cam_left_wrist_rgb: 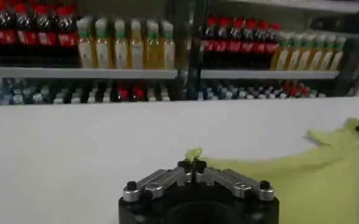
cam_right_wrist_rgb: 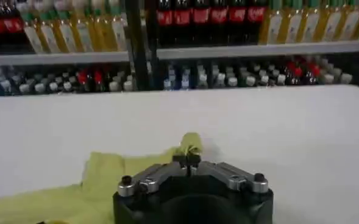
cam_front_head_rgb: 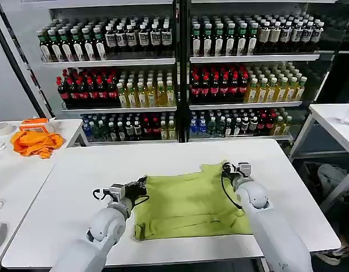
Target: Fold and organize the clothes.
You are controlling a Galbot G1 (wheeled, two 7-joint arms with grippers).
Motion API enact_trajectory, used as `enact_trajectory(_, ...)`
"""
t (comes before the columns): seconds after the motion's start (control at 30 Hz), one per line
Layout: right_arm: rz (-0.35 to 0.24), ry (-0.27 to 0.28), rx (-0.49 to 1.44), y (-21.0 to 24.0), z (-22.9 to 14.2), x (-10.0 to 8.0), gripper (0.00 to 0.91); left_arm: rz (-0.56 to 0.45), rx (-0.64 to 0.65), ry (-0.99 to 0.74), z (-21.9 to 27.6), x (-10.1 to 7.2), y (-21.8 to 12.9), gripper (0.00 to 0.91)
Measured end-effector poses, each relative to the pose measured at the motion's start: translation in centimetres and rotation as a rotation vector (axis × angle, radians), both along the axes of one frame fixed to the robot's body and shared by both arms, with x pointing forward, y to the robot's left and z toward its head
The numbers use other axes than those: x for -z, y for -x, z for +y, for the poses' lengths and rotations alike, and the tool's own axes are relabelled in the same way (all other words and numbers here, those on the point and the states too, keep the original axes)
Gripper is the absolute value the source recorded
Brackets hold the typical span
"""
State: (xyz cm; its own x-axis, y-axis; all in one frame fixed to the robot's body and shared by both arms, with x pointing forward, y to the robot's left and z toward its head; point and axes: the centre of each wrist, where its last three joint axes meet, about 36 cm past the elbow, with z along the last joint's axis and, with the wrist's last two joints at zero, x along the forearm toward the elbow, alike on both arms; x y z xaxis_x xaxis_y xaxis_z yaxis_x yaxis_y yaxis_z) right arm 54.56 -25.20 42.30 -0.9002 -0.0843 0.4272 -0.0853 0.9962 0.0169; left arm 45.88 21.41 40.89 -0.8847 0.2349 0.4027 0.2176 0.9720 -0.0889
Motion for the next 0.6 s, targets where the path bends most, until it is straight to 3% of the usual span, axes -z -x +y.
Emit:
enact_trajectory(0.33,-0.057,-0.009,0.005,6.7,-1.8,-1.1,0.0,-0.033,0.024,0.012,0.9,-1.4,2.9,0.02)
enact_trajectory(0.6,-0.077,-0.013,0.028,12.3,-2.7,-1.5,0.0,-0.04,0.039,0.007,0.7,-1.2,5.6,0.02)
